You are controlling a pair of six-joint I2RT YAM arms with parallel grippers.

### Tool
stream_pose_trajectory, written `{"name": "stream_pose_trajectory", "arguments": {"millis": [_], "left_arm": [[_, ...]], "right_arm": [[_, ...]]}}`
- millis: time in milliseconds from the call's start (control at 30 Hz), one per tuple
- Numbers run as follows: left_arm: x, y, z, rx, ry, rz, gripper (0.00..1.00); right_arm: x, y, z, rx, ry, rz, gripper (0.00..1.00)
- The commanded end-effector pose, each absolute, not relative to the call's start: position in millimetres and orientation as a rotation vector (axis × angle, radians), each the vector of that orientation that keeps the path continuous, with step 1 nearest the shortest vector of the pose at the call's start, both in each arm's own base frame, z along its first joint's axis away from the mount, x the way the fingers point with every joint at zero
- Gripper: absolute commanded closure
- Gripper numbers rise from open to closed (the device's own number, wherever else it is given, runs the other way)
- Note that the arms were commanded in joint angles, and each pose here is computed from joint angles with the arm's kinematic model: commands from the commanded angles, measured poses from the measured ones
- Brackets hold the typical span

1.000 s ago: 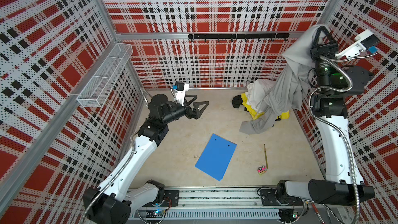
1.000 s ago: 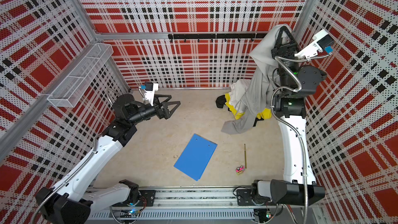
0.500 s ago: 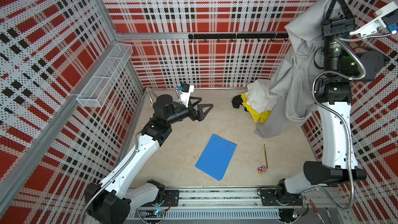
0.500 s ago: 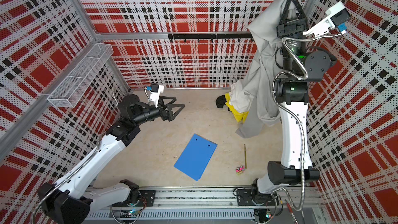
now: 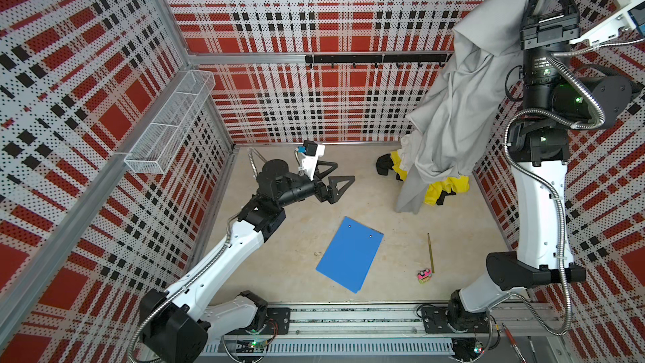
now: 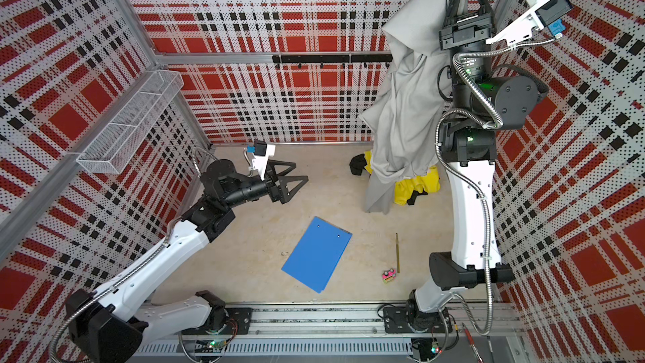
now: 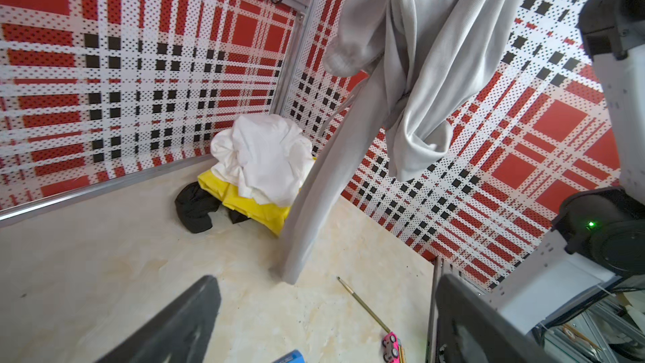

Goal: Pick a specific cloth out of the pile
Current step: 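Lift the grey cloth high out of the pile with the right gripper, then hold the grey cloth up with the right gripper while the left gripper reaches toward it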

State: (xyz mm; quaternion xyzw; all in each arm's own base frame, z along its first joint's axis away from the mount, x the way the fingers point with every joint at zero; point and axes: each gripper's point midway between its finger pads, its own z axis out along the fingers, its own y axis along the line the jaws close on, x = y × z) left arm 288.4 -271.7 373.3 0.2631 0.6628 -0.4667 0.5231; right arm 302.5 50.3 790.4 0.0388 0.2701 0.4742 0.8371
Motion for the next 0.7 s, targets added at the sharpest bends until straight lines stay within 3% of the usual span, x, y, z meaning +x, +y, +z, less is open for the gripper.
{"name": "stream_pose_trajectory", "arguments": {"millis": [0, 367, 667], "left_arm": [[289.5, -288.8, 402.7, 0.634, 1.459, -1.159, 0.01], [273.1, -414.6, 407.1, 0.774, 1.286, -1.291, 0.01], [304.6, -474.4, 419.0, 0.682, 1.192, -1.340, 0.01]], "right_arm": [[267.8, 52.4, 804.8, 0.027, 0.484, 1.021, 1.00], [257.6, 58.8, 802.4, 0.017, 0.494, 1.065, 1.00], [250.5, 59.1, 794.1, 0.019, 0.521, 1.042, 1.00]]}}
